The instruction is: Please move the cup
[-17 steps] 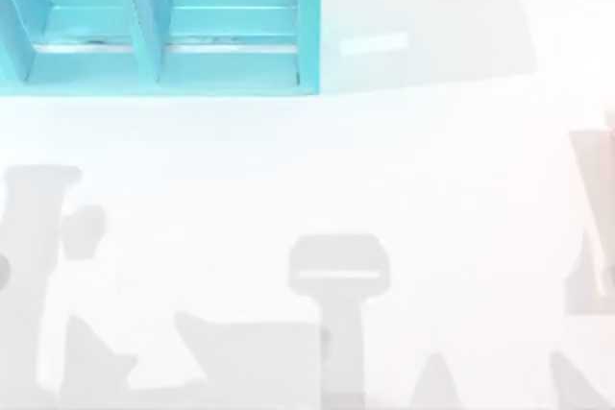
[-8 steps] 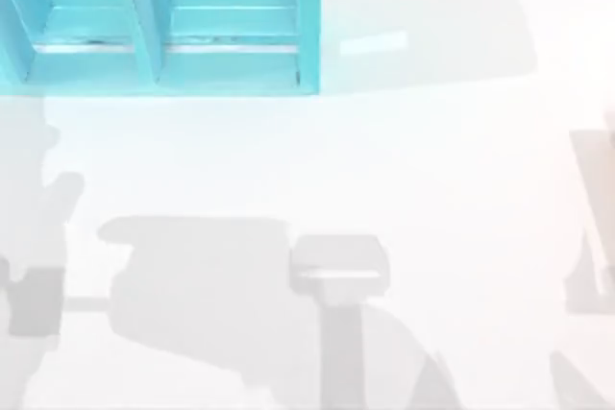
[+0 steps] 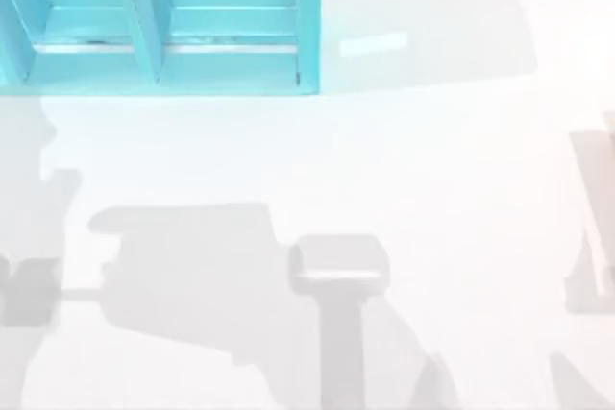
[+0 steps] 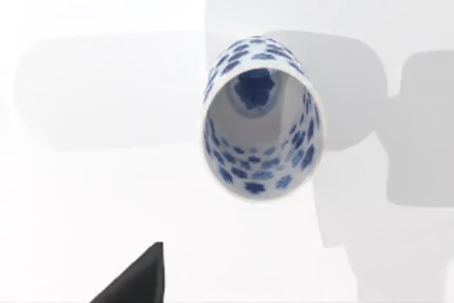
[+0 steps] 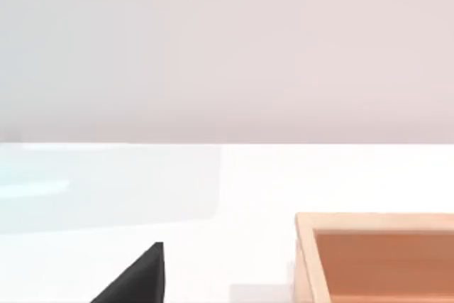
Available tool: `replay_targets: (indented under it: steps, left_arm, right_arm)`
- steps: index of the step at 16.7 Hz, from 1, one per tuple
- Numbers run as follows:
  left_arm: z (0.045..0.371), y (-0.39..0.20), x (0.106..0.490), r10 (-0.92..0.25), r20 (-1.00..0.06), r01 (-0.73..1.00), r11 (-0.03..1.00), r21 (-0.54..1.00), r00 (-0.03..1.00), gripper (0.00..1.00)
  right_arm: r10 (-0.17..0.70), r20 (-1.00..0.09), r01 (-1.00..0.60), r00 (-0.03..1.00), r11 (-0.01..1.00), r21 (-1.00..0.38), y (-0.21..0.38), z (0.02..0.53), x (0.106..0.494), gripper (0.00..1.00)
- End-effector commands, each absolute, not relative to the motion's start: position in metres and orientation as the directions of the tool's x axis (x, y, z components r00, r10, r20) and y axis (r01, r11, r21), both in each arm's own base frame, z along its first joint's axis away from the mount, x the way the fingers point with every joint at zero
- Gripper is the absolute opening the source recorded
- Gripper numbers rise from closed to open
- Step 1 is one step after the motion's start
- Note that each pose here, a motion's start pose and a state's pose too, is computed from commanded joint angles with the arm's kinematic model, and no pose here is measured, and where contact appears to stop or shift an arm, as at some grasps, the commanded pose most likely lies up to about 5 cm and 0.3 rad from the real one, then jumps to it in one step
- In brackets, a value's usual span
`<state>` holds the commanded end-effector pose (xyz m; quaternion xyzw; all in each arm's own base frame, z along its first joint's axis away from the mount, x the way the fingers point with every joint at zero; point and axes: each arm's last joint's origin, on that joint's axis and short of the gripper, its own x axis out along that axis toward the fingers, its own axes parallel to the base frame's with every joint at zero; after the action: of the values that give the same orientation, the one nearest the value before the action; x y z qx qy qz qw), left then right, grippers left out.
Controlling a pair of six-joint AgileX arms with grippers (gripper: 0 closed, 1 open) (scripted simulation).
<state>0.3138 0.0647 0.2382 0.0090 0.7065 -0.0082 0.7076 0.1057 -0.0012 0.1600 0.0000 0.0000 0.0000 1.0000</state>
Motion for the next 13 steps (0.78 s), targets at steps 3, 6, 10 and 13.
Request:
replay_targets:
  steps: [3,6,10,13]
  left_arm:
    - [0.226,0.065,0.315,-0.001,-1.000,0.021,1.000,-0.001,-0.005,1.00]
    - [0.194,0.067,0.318,0.000,-1.000,0.020,1.000,0.000,0.001,1.00]
    - [0.149,0.067,0.316,0.001,-1.000,0.020,1.000,0.002,0.006,1.00]
    - [0.138,0.066,0.314,0.000,-1.000,0.020,1.000,0.000,-0.001,1.00]
  right_arm:
    - [0.000,0.000,0.000,1.000,1.000,0.000,-0.001,0.160,0.106,1.00]
    - [0.000,0.000,0.000,1.000,1.000,0.000,-0.001,0.160,0.106,1.00]
    - [0.000,0.000,0.000,1.000,1.000,0.000,-0.001,0.160,0.106,1.00]
    - [0.000,0.000,0.000,1.000,1.000,0.000,-0.001,0.160,0.106,1.00]
